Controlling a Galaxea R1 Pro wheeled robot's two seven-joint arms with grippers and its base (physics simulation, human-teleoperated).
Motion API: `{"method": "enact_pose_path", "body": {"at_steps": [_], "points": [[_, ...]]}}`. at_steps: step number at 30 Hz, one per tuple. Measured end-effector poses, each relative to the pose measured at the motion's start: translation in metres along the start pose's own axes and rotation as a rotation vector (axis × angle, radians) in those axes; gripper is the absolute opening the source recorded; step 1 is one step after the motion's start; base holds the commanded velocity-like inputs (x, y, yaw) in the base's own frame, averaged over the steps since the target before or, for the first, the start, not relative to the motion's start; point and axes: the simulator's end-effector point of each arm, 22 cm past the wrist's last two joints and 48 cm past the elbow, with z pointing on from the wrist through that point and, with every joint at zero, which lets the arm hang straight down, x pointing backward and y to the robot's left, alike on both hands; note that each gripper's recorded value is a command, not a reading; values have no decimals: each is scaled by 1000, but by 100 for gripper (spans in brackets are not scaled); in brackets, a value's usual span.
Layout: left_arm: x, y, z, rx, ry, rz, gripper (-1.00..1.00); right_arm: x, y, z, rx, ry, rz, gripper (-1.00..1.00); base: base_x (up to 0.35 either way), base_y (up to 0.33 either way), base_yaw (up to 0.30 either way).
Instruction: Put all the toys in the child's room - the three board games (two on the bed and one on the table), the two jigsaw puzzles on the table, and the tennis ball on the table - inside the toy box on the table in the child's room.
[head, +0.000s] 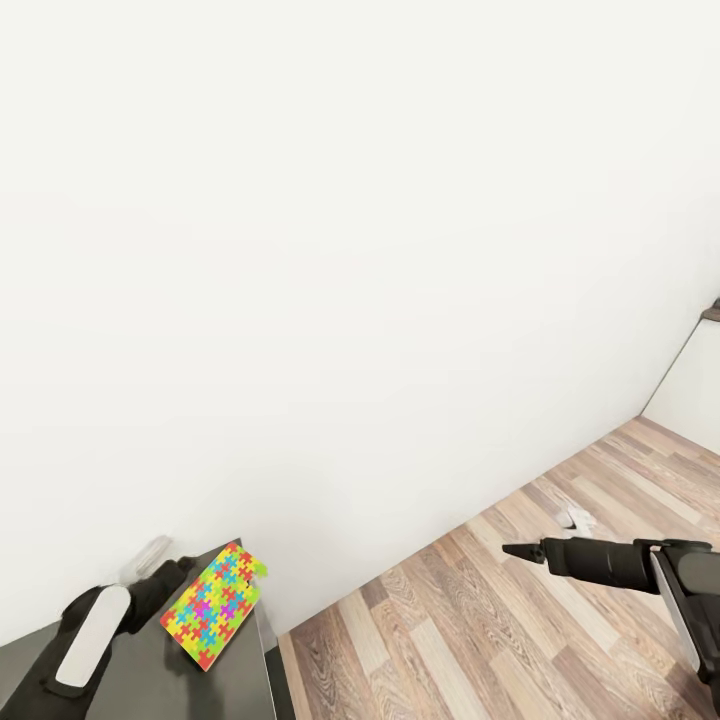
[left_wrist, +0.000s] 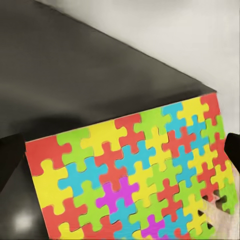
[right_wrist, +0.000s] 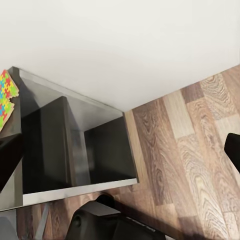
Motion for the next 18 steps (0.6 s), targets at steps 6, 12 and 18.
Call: {"method": "enact_pose_path", "body": {"at_steps": [6,12,18], "points": [[-9,-19,-28,78,-70,32,100,4,0,10,-19,-16,-45,100,0,0,0],[3,-28,-51,126,-90,68,100,16,7,30,-45,4,-49,100,0,0,0],[49,-48,-76,193,-57,150,100,36,24,72,-42,75,-49,100,0,0,0]]}}
